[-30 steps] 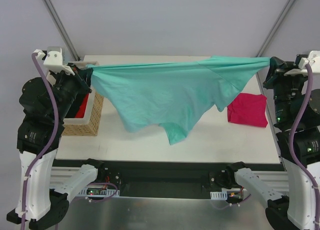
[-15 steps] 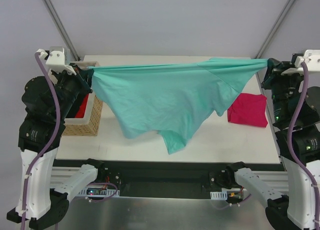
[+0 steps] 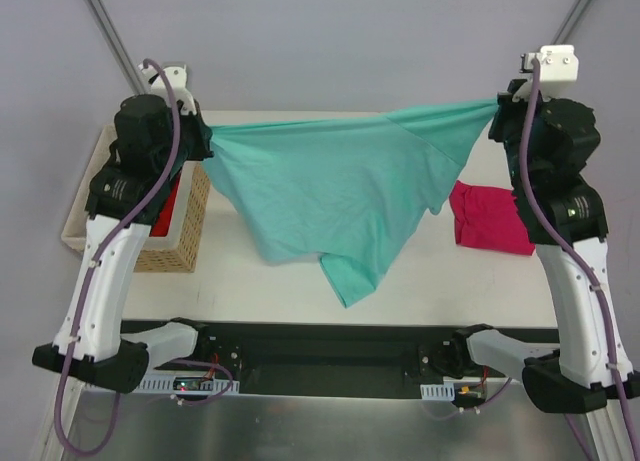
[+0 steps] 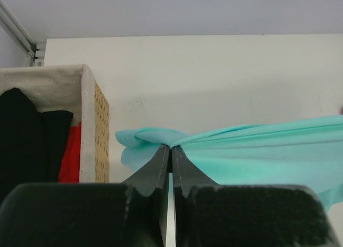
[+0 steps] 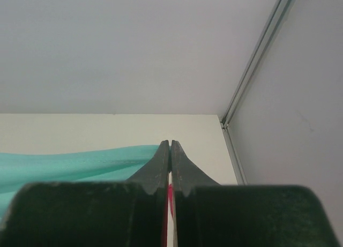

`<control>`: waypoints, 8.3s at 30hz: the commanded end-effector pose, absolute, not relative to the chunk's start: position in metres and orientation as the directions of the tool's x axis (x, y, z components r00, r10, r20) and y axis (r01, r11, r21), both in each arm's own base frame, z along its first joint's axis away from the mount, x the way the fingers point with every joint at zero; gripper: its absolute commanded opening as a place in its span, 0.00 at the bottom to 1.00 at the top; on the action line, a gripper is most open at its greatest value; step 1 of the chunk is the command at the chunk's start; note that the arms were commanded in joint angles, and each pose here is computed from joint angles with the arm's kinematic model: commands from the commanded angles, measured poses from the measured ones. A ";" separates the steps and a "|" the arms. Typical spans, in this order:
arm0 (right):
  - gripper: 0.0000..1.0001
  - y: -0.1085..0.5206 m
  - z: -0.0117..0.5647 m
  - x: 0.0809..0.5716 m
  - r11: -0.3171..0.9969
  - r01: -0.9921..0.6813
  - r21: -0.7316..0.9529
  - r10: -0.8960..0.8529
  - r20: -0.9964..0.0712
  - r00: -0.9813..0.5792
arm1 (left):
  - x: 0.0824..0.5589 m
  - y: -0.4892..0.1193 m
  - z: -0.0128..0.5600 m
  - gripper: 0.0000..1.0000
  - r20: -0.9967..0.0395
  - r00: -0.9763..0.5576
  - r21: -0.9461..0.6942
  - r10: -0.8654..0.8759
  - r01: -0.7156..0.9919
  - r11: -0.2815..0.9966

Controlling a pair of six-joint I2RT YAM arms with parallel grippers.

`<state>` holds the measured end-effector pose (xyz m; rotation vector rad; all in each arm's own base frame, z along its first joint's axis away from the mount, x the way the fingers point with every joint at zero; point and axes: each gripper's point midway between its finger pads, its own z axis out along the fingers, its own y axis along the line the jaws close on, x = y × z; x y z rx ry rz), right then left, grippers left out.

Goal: Fold and stack the t-shirts
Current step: Flatten out the tshirt

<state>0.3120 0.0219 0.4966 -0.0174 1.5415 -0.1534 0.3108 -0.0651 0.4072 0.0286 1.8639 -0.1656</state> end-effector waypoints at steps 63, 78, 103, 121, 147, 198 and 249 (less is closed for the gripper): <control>0.01 0.023 0.558 0.539 0.935 0.299 -0.188 -0.262 -0.938 0.227 | 0.579 -0.051 0.467 0.00 -0.994 -0.041 -0.099 -0.098 0.031 0.995; 0.01 -0.003 0.534 0.555 0.924 0.348 -0.159 -0.233 -0.955 0.183 | 0.597 -0.054 0.440 0.00 -0.977 -0.087 -0.198 -0.193 0.056 0.979; 0.01 0.019 0.425 0.549 0.961 0.234 -0.148 -0.130 -0.987 -0.090 | 0.531 -0.061 0.355 0.00 -0.909 -0.382 -0.189 -0.164 0.028 0.982; 0.01 0.035 0.574 0.477 0.971 0.181 -0.159 -0.202 -0.945 0.255 | 0.497 -0.087 0.480 0.00 -0.993 -0.116 0.006 0.028 0.185 0.983; 0.01 0.019 0.705 0.362 0.934 0.304 -0.189 -0.337 -0.750 0.569 | 0.427 -0.041 0.621 0.00 -0.959 0.257 0.129 0.123 0.007 0.992; 0.01 0.007 0.588 0.512 0.889 0.358 -0.285 -0.403 -0.858 0.318 | 0.549 -0.059 0.494 0.00 -0.994 0.011 0.111 0.112 -0.069 0.991; 0.09 0.055 0.405 0.394 0.980 0.145 -0.139 -0.095 -0.956 -0.277 | 0.376 -0.078 0.289 0.15 -0.753 -0.655 0.086 0.060 -0.008 0.996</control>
